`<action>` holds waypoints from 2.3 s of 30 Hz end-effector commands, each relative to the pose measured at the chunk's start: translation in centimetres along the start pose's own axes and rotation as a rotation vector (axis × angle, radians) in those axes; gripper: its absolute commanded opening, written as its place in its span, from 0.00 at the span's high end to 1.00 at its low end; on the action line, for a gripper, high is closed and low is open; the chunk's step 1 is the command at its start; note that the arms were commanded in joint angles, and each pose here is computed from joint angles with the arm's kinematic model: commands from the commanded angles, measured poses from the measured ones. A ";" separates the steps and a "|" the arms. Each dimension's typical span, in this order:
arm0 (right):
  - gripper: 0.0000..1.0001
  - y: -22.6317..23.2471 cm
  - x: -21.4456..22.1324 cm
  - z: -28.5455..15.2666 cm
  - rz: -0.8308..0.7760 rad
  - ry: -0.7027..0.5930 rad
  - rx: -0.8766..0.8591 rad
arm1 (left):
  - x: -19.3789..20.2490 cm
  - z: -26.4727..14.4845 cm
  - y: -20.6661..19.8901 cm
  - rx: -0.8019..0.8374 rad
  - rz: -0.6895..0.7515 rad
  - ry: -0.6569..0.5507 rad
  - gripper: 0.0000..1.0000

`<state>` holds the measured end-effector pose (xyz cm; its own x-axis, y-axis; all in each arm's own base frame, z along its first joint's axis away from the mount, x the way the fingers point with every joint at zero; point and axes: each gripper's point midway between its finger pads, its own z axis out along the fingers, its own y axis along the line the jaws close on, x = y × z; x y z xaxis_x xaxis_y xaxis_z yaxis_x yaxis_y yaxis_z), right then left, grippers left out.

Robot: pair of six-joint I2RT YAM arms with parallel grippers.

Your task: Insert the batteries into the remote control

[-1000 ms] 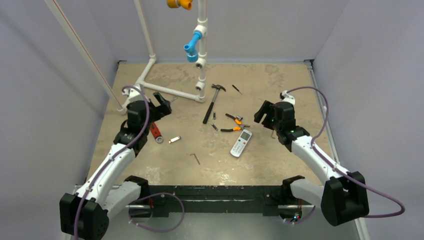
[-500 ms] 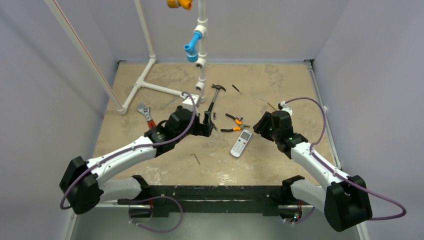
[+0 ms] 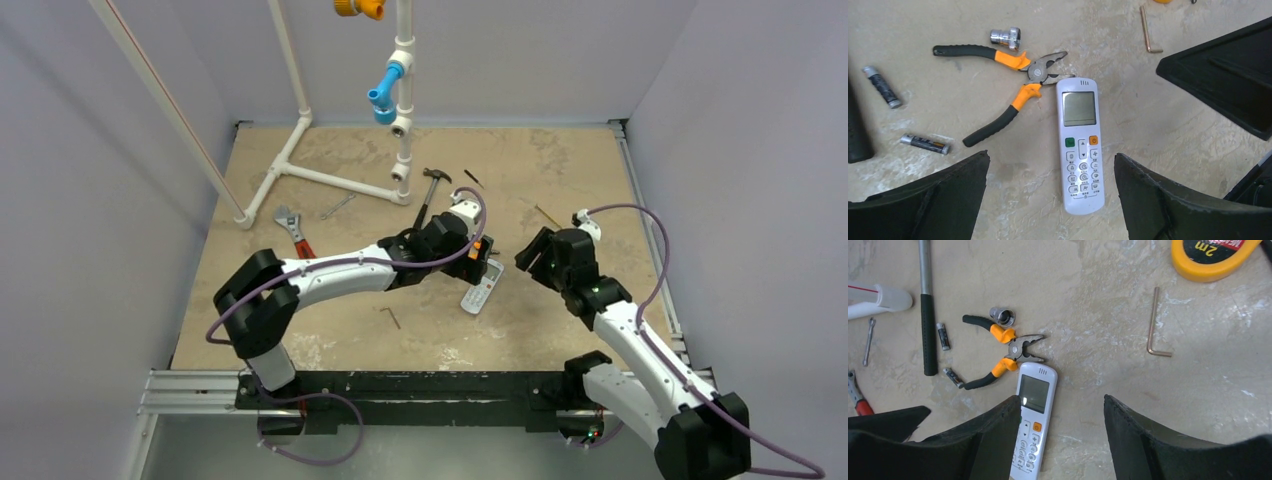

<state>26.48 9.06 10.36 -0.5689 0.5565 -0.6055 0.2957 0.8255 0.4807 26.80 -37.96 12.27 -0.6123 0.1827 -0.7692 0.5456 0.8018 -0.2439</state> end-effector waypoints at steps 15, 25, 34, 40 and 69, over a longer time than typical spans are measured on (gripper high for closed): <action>0.40 -0.1 -4.1 -2.7 0.015 -0.119 0.024 | 5.4 4.4 -5.9 0.138 0.121 0.175 0.11; 0.45 -0.1 -4.1 -2.8 0.001 -0.123 0.018 | 7.0 5.8 -4.6 0.058 0.149 0.246 0.16; 0.49 -0.1 -4.5 -3.0 -0.014 -0.139 0.017 | 7.7 6.5 -4.1 0.037 0.174 0.269 0.35; 0.50 -0.4 -4.4 -3.0 -0.020 -0.149 0.017 | 7.7 6.2 -4.5 0.065 0.178 0.272 0.55; 0.26 5.8 -2.6 -2.6 0.017 -0.058 -0.333 | -1.6 -2.2 -8.2 0.516 -0.024 -0.093 0.86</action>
<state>26.99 10.47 15.15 -0.5160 0.5592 -0.6489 0.1100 0.7945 0.5972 22.51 -42.20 12.03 -0.6361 0.1947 -0.7467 0.7051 0.5398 -0.4599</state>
